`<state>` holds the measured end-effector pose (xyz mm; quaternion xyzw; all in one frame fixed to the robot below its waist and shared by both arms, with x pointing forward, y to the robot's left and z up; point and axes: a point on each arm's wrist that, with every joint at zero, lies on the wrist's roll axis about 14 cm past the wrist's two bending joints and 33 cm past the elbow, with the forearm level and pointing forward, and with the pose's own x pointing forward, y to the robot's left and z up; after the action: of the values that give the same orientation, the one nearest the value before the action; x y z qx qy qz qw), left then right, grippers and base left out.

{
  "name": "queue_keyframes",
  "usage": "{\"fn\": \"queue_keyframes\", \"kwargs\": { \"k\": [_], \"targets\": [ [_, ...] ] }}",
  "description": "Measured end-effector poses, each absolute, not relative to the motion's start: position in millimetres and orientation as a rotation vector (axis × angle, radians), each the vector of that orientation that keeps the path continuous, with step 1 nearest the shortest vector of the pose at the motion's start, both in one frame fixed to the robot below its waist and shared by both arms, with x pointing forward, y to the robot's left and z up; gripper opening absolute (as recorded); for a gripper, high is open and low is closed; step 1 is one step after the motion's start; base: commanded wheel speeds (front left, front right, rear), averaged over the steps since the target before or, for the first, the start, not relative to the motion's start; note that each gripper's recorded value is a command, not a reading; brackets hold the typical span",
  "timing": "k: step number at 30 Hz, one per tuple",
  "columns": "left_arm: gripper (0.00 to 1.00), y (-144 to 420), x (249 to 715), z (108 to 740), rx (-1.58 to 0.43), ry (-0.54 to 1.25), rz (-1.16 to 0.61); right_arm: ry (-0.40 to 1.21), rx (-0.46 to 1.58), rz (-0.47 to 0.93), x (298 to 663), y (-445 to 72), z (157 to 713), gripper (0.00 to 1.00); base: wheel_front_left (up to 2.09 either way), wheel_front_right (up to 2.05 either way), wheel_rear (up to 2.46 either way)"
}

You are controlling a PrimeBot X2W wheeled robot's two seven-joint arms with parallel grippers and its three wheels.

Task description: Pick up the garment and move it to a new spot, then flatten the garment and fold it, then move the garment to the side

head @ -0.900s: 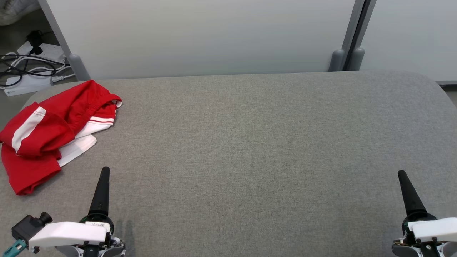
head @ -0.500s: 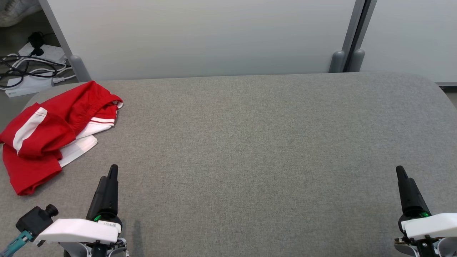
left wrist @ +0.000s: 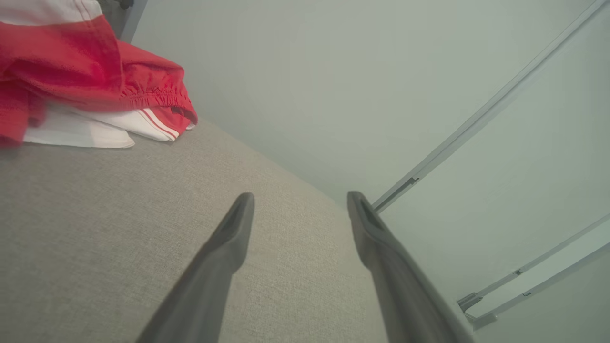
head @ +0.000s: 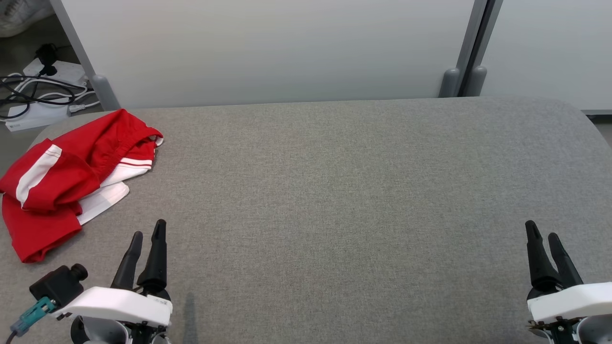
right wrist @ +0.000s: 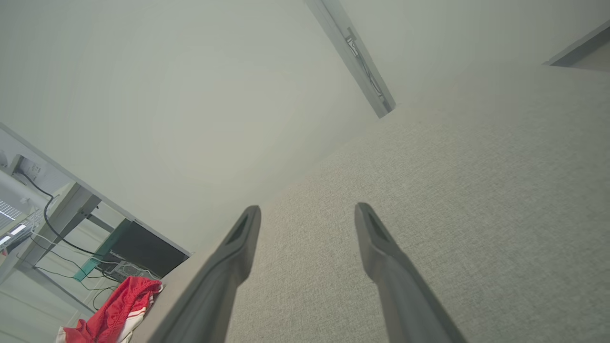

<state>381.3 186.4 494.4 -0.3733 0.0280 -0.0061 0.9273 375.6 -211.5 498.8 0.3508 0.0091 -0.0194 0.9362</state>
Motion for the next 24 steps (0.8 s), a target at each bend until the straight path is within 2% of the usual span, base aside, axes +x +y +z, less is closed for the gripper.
{"fn": "queue_keyframes", "kwargs": {
  "k": [12, 24],
  "targets": [
    [1.0, 186.8, 378.6, 484.3, -0.506, 0.091, -0.007, 0.051, 0.524, -0.019, 373.8, -204.2, 489.2, 1.0, 0.0, 0.0, 0.0],
    [1.0, 187.9, 381.3, 486.5, -0.373, 0.07, -0.005, 0.074, 0.367, -0.014, 370.7, -203.4, 478.7, 1.0, 0.0, 0.0, 0.0]
  ]
}}
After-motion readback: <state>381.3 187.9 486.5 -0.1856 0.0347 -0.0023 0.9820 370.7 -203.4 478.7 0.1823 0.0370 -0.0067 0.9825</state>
